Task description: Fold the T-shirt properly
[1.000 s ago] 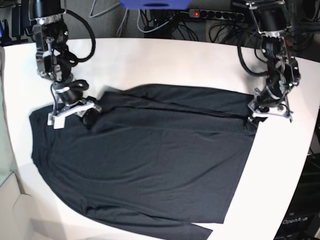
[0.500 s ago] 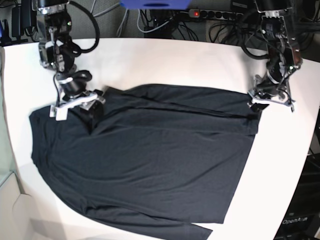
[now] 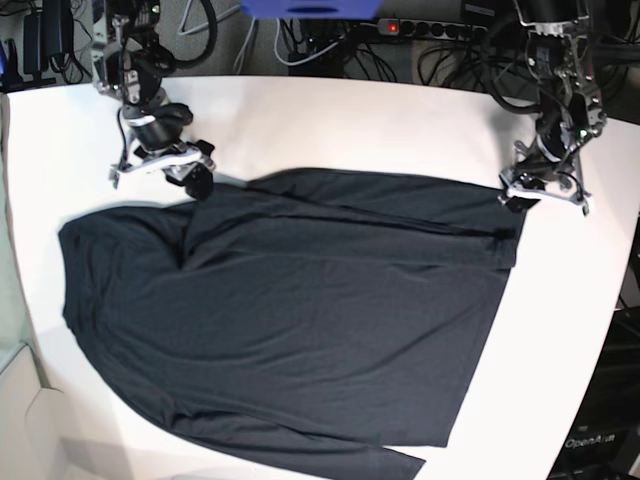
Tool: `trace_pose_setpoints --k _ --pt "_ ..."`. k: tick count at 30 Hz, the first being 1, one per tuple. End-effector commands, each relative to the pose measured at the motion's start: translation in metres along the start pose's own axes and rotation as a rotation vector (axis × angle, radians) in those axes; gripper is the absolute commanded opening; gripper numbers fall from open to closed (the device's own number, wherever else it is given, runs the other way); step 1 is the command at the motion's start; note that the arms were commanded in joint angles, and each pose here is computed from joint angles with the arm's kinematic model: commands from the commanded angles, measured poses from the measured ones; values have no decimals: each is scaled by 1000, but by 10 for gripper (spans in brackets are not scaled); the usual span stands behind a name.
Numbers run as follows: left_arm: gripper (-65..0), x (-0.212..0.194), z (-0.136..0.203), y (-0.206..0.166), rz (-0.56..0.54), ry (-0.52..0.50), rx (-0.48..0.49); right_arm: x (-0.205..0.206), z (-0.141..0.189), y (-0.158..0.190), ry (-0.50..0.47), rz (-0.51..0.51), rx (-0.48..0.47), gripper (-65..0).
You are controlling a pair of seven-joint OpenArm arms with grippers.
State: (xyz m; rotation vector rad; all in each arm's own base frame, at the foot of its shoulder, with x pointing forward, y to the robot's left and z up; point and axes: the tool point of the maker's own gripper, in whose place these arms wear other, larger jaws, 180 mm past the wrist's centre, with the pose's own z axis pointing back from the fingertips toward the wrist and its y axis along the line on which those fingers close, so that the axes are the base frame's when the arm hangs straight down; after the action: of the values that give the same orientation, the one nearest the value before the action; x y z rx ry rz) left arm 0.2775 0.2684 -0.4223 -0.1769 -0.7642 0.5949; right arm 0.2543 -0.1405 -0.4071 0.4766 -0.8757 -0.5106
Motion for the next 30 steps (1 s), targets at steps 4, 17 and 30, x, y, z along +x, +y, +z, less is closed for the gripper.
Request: trace_pose_setpoints --k 4,17,30 --pt "-373 12 -1 -4 -2 -15 -10 11 -1 6 -33 0 21 -333" --pt "-373 -2 -17 -11 8 34 -16 4 -13 28 -4 15 75 -335" --pt "-603 -16 -25 -4 34 79 -1 -3 -15 25 11 2 66 -337"
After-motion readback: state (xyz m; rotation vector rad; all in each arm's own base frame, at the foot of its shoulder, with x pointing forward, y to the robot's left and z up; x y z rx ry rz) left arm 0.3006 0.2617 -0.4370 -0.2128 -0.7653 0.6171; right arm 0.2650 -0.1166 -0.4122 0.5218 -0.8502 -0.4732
